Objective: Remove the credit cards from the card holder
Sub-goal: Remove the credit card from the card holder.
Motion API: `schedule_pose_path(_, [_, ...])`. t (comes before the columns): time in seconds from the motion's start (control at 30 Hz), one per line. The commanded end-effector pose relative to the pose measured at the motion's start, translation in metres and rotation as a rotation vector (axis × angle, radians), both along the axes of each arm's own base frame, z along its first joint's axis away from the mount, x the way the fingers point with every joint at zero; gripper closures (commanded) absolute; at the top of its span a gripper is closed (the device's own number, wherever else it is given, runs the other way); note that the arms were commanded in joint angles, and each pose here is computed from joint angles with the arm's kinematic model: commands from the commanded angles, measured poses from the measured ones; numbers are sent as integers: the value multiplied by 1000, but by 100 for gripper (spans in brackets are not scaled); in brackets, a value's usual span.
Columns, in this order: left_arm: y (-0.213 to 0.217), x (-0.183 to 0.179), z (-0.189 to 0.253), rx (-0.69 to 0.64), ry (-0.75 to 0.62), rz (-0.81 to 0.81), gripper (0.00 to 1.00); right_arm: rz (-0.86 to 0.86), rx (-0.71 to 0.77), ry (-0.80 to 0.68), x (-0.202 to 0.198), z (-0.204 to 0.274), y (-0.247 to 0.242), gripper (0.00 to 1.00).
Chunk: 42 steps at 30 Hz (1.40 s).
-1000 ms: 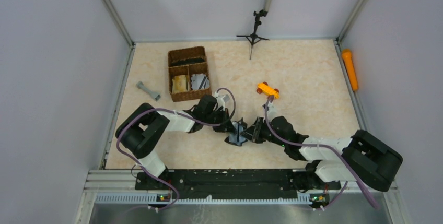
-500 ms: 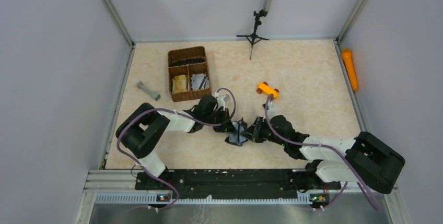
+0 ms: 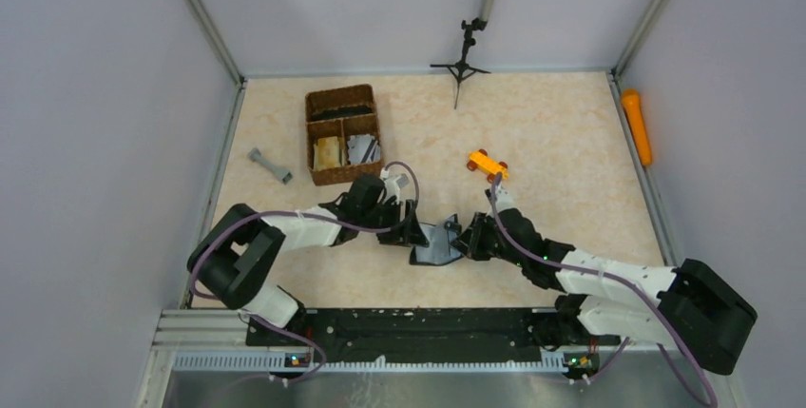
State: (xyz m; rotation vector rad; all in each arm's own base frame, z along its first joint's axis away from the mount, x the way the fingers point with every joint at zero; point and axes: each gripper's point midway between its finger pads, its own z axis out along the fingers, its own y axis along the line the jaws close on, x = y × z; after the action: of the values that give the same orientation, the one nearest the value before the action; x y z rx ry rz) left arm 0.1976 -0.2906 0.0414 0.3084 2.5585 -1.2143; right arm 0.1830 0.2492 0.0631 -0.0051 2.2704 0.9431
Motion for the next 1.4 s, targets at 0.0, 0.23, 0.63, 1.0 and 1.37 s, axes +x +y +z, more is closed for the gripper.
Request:
schedule_pose_path(0.0, [28,-3,-5,103,-11,54,26,-7,-35,-55,10,14,-1,100])
schedule_pose_path(0.23, [40,-11,-16,146,57,88,1,7,-55,-62,14,18,3,100])
schedule_pose_path(0.63, [49,-8,-41,236,91,85,34,89,-215,-72,18,28,29,100])
schedule_pose_path(1.0, [63,-12,-66,365,119,66,76,150,-333,-62,19,11,63,100])
schedule_pose_path(1.37, [70,-9,-42,336,39,123,70,42,-249,-136,23,44,42,100])
